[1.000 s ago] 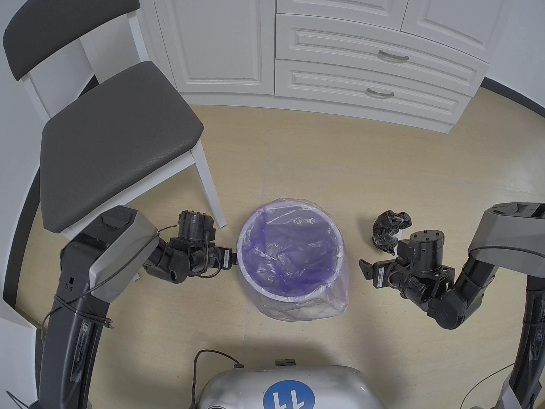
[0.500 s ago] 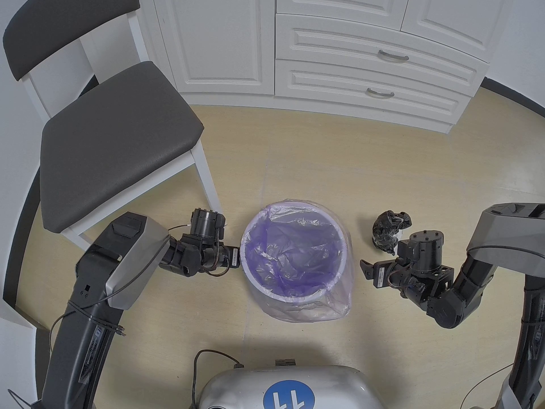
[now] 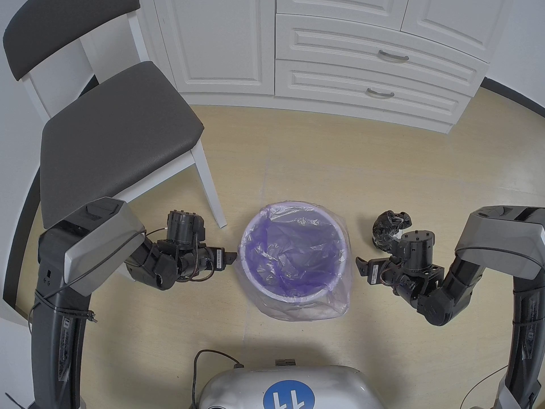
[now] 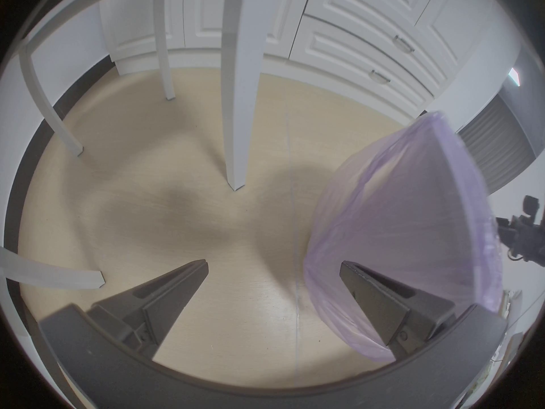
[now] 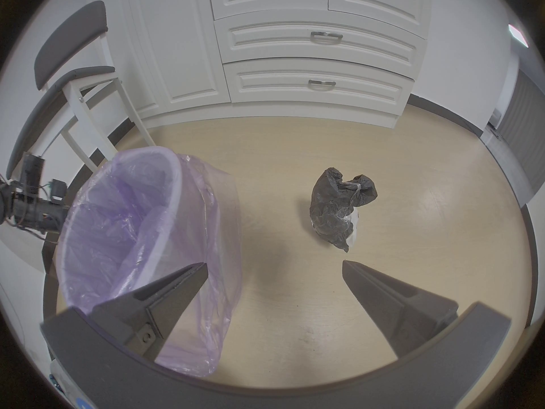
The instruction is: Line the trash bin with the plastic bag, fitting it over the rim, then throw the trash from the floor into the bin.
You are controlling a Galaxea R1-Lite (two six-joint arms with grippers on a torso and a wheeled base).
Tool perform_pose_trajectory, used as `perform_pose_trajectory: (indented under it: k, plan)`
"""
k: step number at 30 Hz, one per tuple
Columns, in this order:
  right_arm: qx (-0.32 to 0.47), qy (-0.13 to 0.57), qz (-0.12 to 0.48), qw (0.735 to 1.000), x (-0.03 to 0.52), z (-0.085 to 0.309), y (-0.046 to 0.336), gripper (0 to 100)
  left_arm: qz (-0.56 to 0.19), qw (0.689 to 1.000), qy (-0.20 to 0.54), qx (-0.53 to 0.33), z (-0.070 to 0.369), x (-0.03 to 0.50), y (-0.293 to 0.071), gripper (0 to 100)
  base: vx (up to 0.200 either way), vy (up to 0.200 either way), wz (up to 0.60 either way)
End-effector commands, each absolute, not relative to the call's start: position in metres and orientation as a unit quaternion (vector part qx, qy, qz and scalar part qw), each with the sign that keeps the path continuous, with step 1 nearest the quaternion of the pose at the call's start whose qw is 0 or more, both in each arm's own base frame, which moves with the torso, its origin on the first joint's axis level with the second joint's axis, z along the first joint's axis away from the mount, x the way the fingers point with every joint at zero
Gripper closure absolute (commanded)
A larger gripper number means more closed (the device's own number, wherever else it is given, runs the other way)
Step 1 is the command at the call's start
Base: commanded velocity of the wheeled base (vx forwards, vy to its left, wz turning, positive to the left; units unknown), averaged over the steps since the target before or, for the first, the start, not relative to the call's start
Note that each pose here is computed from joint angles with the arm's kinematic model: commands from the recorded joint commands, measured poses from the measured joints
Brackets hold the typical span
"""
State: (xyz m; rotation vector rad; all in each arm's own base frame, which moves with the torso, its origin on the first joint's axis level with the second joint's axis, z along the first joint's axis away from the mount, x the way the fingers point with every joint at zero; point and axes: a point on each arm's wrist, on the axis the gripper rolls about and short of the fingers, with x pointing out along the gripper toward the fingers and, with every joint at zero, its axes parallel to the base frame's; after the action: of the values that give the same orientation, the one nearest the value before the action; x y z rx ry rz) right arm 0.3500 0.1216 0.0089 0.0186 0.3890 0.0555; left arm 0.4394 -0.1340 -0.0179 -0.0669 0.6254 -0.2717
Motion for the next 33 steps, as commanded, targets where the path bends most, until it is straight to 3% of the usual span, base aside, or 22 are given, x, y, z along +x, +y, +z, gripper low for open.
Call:
perform_pose_trajectory:
  k: [1,14,24,32,33]
  plan:
    - [0.014,0.202,0.018,0.979,0.363,-0.015,0.131,0,-0.138,0.951,0.275,-0.045,0.01,0.413,-0.127,0,0.0,0.0,0.0]
    - [0.074,0.214,0.038,0.973,0.369,-0.039,0.164,0,-0.146,0.957,0.241,-0.07,0.028,0.361,-0.112,0,0.0,0.0,0.0]
    - [0.056,0.248,0.049,0.966,0.359,-0.068,0.175,0,-0.152,0.962,0.213,-0.076,0.045,0.332,-0.103,0,0.0,0.0,0.0]
    - [0.041,0.26,0.05,0.963,0.349,-0.068,0.172,0,-0.156,0.965,0.198,-0.077,0.052,0.318,-0.1,0,0.0,0.0,0.0]
    - [0.003,0.264,0.055,0.963,0.336,-0.054,0.159,0,-0.158,0.966,0.191,-0.078,0.051,0.315,-0.099,0,0.0,0.0,0.0]
